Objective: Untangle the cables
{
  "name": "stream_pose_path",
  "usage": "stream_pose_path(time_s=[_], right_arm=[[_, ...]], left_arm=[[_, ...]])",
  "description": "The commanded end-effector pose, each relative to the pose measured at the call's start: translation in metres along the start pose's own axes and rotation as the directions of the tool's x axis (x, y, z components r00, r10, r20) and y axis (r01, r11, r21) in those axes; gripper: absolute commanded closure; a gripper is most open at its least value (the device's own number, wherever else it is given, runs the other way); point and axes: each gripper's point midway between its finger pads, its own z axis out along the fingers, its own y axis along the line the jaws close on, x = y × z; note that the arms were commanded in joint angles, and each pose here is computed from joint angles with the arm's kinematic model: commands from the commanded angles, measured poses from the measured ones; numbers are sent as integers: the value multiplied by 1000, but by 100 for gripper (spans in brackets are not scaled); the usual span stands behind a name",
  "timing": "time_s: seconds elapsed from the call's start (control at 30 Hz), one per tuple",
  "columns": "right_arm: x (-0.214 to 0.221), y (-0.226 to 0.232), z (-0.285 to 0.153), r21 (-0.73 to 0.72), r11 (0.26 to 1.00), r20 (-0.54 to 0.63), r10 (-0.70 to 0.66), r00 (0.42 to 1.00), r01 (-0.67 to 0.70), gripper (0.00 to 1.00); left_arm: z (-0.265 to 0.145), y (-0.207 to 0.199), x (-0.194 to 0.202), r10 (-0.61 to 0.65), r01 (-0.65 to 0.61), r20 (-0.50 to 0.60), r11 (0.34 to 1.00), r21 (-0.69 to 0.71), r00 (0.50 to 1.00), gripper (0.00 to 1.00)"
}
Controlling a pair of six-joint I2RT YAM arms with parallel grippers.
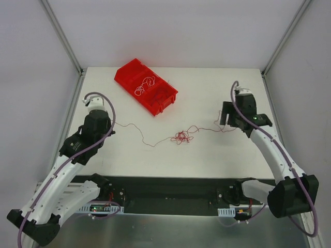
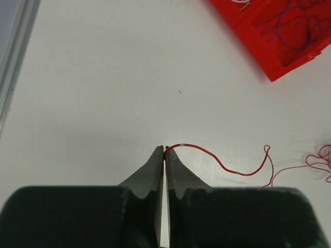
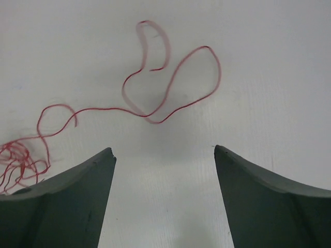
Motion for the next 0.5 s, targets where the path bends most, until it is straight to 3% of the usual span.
stream_pose_path(time_s=[0.0, 0.07, 0.17, 0.37, 0.47], right_arm=[[-11, 92, -24, -297, 903, 169, -269, 948, 309, 18], [7, 154, -40, -517, 741, 260, -342, 903, 429, 17], [37, 210, -56, -606, 558, 371, -432, 822, 567, 15], [67, 256, -39, -578, 428, 459, -534, 710, 695, 16], [75, 268, -22, -511, 431, 474, -581, 662, 744, 17]], left_arm=[[-25, -9, -18, -118, 110, 67, 987, 114, 991, 100], [-35, -9, -29, -124, 109, 101, 984, 140, 987, 100], [-45, -12, -39, -127, 103, 125, 978, 181, 984, 100], [-64, -19, -61, -140, 96, 164, 963, 251, 976, 100], [-75, -22, -76, -146, 89, 192, 956, 280, 970, 100]])
